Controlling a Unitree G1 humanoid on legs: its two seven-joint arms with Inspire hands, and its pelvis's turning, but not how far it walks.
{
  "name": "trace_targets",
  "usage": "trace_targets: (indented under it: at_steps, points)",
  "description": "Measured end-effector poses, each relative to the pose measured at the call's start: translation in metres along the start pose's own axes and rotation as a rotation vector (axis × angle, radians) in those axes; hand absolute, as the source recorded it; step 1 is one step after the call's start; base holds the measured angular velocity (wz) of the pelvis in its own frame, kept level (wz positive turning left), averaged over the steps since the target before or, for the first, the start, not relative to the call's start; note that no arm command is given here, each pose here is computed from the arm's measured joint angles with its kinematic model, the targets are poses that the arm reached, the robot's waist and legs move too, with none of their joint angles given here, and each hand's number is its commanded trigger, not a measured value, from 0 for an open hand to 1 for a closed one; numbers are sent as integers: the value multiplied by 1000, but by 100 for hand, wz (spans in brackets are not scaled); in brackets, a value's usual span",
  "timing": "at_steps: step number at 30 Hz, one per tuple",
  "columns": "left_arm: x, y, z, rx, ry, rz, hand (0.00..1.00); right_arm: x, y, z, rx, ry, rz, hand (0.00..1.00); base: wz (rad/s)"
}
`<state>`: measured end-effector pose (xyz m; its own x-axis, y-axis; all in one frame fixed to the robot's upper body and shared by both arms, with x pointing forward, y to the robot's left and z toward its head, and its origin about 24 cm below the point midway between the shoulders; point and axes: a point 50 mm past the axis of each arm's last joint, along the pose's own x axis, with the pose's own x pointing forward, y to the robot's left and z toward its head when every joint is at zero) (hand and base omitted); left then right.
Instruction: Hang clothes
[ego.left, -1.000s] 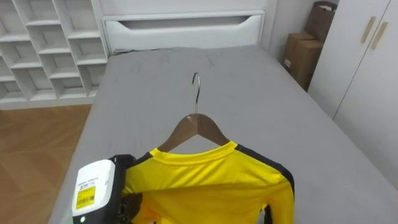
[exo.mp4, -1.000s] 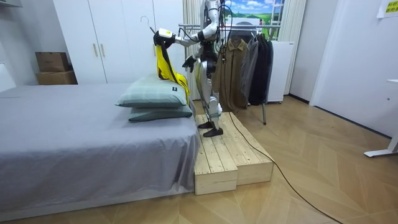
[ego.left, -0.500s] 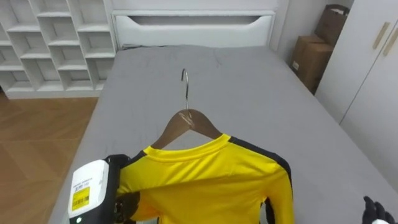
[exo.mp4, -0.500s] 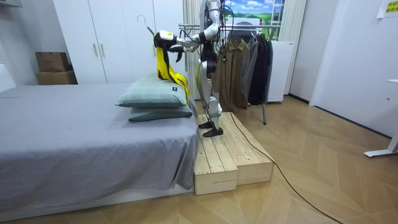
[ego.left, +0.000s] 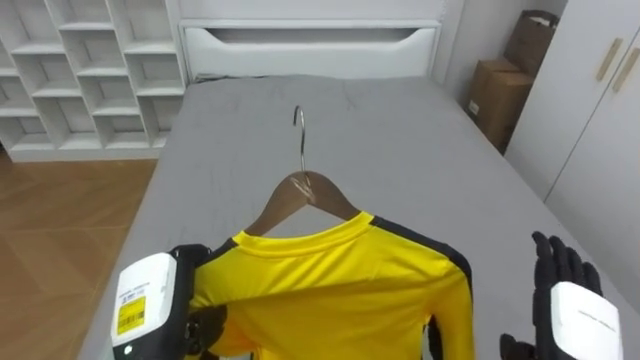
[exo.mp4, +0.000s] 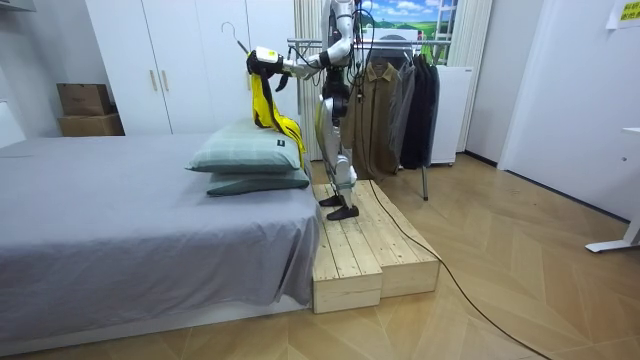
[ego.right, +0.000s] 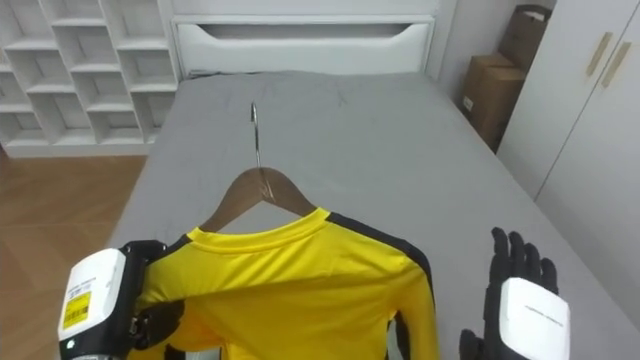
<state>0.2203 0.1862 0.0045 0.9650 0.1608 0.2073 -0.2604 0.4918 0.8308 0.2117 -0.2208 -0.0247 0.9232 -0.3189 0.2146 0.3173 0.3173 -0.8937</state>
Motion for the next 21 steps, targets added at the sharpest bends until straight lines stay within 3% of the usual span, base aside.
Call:
trace_targets:
  at_steps: [21]
  points:
    - [1, -4, 6, -4, -25, -36, 100, 12, -18, 46, 108, -189, -37, 0, -1]
